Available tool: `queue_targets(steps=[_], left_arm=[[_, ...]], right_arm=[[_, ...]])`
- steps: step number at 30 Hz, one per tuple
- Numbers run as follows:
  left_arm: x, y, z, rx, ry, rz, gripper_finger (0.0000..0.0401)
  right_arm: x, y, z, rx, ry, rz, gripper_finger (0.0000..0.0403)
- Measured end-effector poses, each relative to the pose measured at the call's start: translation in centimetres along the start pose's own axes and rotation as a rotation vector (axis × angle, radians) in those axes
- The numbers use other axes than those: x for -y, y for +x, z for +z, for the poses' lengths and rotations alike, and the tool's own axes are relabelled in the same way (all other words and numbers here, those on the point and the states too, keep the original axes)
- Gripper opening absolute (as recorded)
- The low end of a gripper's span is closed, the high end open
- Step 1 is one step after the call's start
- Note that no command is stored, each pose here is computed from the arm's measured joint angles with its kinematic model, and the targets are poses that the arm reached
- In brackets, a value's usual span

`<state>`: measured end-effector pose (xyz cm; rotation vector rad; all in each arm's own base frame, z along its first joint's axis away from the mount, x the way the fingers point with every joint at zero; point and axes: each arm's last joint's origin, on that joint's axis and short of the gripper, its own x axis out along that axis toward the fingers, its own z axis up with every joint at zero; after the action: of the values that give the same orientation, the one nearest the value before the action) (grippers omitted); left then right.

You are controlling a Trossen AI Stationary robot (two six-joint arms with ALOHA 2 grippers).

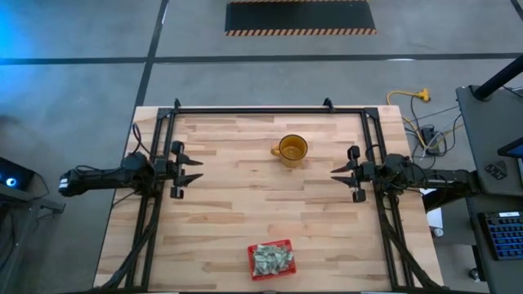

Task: Pick and place Stevia / Truvia into bins
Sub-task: Return to Home Position

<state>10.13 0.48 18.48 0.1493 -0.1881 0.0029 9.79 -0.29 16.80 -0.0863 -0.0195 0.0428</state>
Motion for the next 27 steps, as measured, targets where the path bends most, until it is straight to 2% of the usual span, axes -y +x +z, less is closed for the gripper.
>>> queue_targets(steps=[15,27], left_arm=[[0.0,0.01,-0.01,-0.002,0.0,0.0,0.0148],[0.0,0.02,-0.05,-0.005,0.0,0.0,0.0148]], right_arm=[[0.0,0.0,0.0,0.0,0.0,0.0,0.0089],[0.0,0.0,0.0,0.0,-0.001,0.001,0.0072]])
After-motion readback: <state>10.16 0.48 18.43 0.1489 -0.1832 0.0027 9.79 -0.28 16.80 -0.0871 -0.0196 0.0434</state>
